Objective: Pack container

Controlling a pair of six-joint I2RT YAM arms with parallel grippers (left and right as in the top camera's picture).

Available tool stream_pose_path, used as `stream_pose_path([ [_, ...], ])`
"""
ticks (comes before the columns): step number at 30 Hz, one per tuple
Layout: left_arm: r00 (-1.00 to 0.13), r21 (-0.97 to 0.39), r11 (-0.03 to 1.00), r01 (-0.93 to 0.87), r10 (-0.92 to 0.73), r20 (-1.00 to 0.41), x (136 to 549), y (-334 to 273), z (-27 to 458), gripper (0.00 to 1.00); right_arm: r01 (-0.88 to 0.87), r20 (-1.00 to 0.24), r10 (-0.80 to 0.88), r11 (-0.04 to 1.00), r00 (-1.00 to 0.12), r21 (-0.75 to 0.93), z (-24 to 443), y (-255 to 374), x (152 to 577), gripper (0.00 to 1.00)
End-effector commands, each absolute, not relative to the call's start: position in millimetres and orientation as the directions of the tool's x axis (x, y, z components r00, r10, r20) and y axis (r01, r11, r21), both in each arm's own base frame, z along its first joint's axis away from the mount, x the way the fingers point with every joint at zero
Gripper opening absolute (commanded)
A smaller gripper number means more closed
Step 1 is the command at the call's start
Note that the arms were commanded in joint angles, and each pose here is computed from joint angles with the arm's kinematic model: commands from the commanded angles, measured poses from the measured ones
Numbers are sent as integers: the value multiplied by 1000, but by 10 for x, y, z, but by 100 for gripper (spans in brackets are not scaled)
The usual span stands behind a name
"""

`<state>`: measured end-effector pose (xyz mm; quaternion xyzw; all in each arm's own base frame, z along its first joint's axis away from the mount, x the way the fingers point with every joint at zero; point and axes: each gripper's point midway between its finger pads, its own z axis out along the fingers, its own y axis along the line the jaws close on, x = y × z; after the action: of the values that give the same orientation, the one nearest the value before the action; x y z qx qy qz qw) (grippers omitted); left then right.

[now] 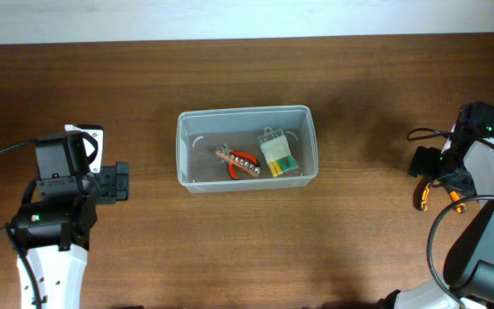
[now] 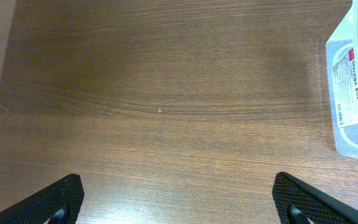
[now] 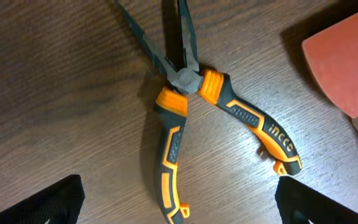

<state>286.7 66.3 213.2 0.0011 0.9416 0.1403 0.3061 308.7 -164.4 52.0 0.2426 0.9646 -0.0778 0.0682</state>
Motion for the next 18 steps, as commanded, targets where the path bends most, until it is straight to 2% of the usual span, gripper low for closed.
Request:
stream_pose_path([
  [1,-803,266,958,-104,76,-591,2890,692,2198,99,478,-176,458,874,-871,-87,526,-1589,3110,99],
  [18,-803,266,958,-104,76,-591,2891,692,2199,99,518,-127,508,853,-852,-63,386,-1513,3033,99],
])
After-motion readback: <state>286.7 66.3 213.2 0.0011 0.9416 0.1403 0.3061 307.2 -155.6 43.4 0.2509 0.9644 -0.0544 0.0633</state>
